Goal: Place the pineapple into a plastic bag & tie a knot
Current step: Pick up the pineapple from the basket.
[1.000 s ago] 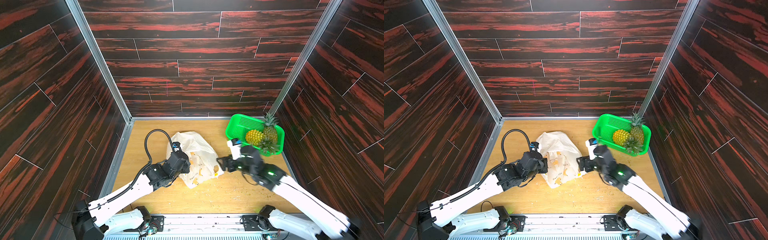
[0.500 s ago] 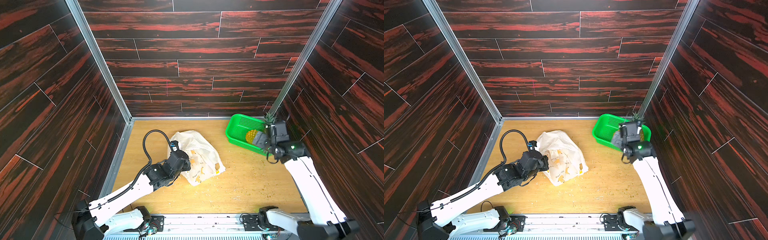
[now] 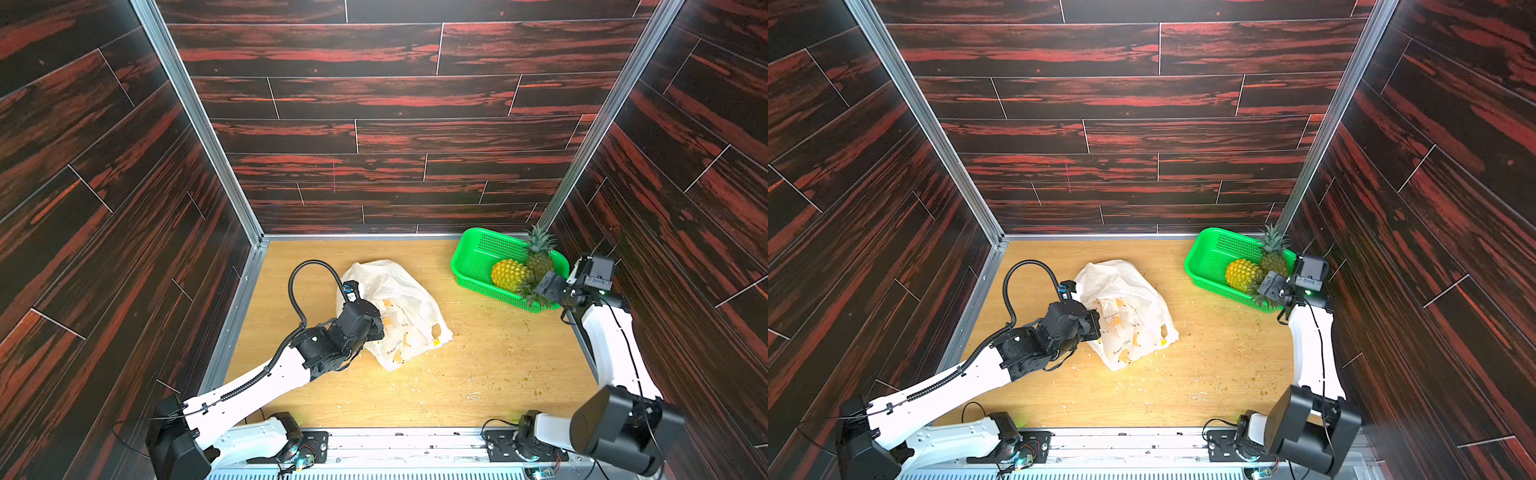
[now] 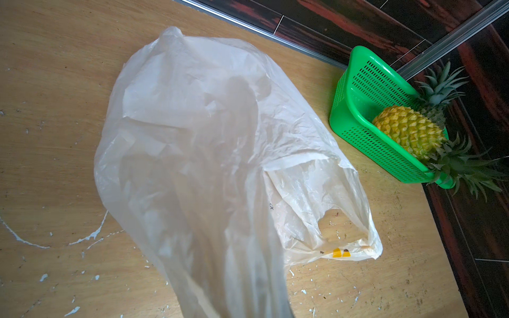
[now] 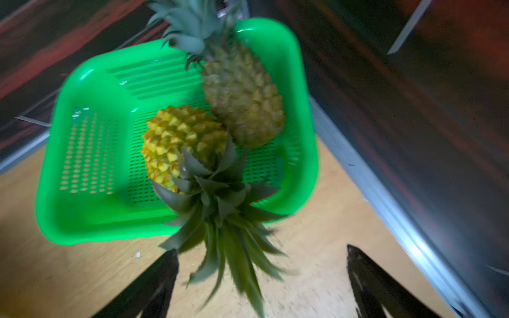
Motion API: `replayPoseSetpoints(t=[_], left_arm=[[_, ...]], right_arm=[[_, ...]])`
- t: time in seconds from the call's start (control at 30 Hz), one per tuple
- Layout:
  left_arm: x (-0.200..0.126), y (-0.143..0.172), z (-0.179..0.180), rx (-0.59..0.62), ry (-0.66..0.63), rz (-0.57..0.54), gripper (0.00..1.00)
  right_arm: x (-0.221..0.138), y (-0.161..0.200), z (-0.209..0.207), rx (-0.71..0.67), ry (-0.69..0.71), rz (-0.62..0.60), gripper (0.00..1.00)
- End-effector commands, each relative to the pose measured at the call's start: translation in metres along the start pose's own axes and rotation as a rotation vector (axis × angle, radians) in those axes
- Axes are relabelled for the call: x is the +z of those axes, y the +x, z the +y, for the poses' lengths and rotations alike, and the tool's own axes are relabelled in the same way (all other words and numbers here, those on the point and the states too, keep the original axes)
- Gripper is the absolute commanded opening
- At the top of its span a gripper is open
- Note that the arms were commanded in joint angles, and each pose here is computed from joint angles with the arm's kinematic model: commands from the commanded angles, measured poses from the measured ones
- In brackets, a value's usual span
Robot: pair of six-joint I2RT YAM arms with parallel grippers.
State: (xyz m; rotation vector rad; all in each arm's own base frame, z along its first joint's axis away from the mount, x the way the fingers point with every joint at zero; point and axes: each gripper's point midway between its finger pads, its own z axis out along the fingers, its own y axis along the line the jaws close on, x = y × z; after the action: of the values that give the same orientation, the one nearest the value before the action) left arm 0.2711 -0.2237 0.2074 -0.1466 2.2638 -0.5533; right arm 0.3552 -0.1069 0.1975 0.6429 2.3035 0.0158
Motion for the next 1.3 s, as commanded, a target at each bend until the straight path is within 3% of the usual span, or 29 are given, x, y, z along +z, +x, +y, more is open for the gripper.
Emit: replayPoseSetpoints(t=[0.0,0.43,0.8,0.9,1.03,1.27], left_arm=[[0.005,0.003,0.004,0.001,-0.013,0.005,0.00],[0.006,0.003,0.004,-0.005,-0.013,0.005,0.00],[0.006,0.005,0.005,-0.025,-0.007,0.006,0.00],[0.005,0.004,0.005,-0.028,-0.004,0.002,0.00],[0.004,0.003,0.005,-0.027,-0.003,-0.003,0.00],[0.001,0.001,0.006,-0.030,-0.003,-0.010,0.00]], right_arm=[[0.005,-0.007,0.018,0.003,-0.184,-0.036,0.98],[0.032,0.007,0.034,0.072,-0.399,0.029,0.92],[0.040,0.027,0.045,0.101,-0.490,0.099,0.94],[0.045,0.026,0.042,0.107,-0.474,0.094,0.90],[0.053,0.026,0.043,0.115,-0.480,0.106,0.76],[0.055,0.023,0.047,0.117,-0.513,0.106,0.35]])
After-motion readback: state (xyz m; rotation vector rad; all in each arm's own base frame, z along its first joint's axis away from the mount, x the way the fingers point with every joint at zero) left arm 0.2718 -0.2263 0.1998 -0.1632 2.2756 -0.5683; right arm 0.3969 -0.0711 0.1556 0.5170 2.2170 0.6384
